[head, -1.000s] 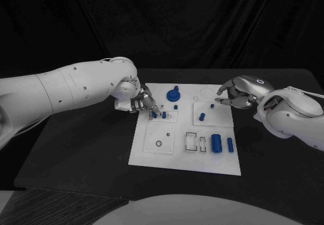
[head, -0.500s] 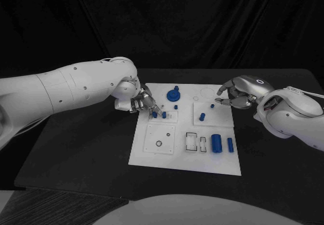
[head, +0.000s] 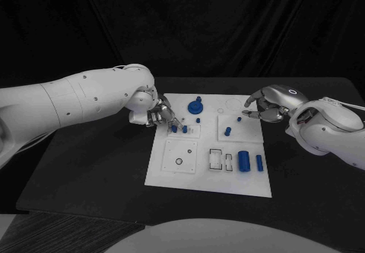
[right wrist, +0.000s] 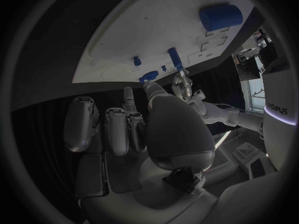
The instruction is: Assemble the parts on the task board
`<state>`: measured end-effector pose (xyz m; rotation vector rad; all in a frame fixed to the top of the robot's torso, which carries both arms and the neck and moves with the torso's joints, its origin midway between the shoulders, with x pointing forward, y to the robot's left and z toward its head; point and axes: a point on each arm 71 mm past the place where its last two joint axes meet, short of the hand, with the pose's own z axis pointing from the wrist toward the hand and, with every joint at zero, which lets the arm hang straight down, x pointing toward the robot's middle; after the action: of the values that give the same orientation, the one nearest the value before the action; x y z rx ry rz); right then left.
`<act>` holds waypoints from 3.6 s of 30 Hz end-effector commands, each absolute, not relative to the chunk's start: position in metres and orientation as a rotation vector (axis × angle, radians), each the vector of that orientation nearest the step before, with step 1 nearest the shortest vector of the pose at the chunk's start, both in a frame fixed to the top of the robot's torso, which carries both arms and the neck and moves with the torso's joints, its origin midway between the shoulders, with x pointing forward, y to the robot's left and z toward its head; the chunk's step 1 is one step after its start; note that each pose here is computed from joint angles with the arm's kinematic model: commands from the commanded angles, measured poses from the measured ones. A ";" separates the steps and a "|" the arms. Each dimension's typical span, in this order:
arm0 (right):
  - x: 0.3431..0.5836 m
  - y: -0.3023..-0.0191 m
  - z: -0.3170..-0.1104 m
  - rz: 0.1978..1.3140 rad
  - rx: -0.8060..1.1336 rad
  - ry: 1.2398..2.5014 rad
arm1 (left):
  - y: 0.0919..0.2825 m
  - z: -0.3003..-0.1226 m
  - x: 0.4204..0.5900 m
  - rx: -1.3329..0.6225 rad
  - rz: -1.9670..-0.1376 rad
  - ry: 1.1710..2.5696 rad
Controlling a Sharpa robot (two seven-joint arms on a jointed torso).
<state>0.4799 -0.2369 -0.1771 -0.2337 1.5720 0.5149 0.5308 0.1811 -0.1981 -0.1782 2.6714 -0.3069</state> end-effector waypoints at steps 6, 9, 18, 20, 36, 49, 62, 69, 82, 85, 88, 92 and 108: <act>0.480 -0.238 -0.179 0.497 -0.223 1.583 | 0.178 -0.199 0.530 -0.174 -0.339 2.672; 0.480 -0.238 -0.179 0.496 -0.223 1.584 | 0.178 -0.199 0.530 -0.177 -0.335 2.671; 0.480 -0.238 -0.179 0.496 -0.223 1.586 | 0.179 -0.199 0.530 -0.176 -0.329 2.674; 0.480 -0.238 -0.179 0.495 -0.223 1.586 | 0.178 -0.199 0.530 -0.176 -0.330 2.673; 0.480 -0.239 -0.179 0.494 -0.222 1.587 | 0.180 -0.199 0.530 -0.184 -0.335 2.666; 0.480 -0.239 -0.179 0.494 -0.222 1.587 | 0.180 -0.197 0.531 -0.209 -0.390 2.612; 0.473 -0.242 -0.174 0.522 -0.218 1.545 | 0.206 -0.171 0.529 -0.189 -0.565 2.333; 0.466 -0.241 -0.169 0.549 -0.217 1.519 | 0.224 -0.158 0.524 -0.158 -0.642 2.212; 0.462 -0.233 -0.168 0.569 -0.227 1.523 | 0.239 -0.167 0.526 -0.106 -0.522 2.288; 0.462 -0.232 -0.169 0.570 -0.229 1.527 | 0.238 -0.172 0.526 -0.099 -0.510 2.316; 0.462 -0.232 -0.169 0.570 -0.230 1.531 | 0.237 -0.177 0.526 -0.093 -0.504 2.336; 0.462 -0.231 -0.169 0.570 -0.232 1.535 | 0.236 -0.182 0.527 -0.090 -0.499 2.353; 0.463 -0.229 -0.171 0.566 -0.236 1.547 | 0.230 -0.193 0.527 -0.069 -0.516 2.391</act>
<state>0.4631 -0.2293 -0.1709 -0.2360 1.5441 0.5725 0.5289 0.2327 -0.1910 -0.0953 2.3701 -0.4922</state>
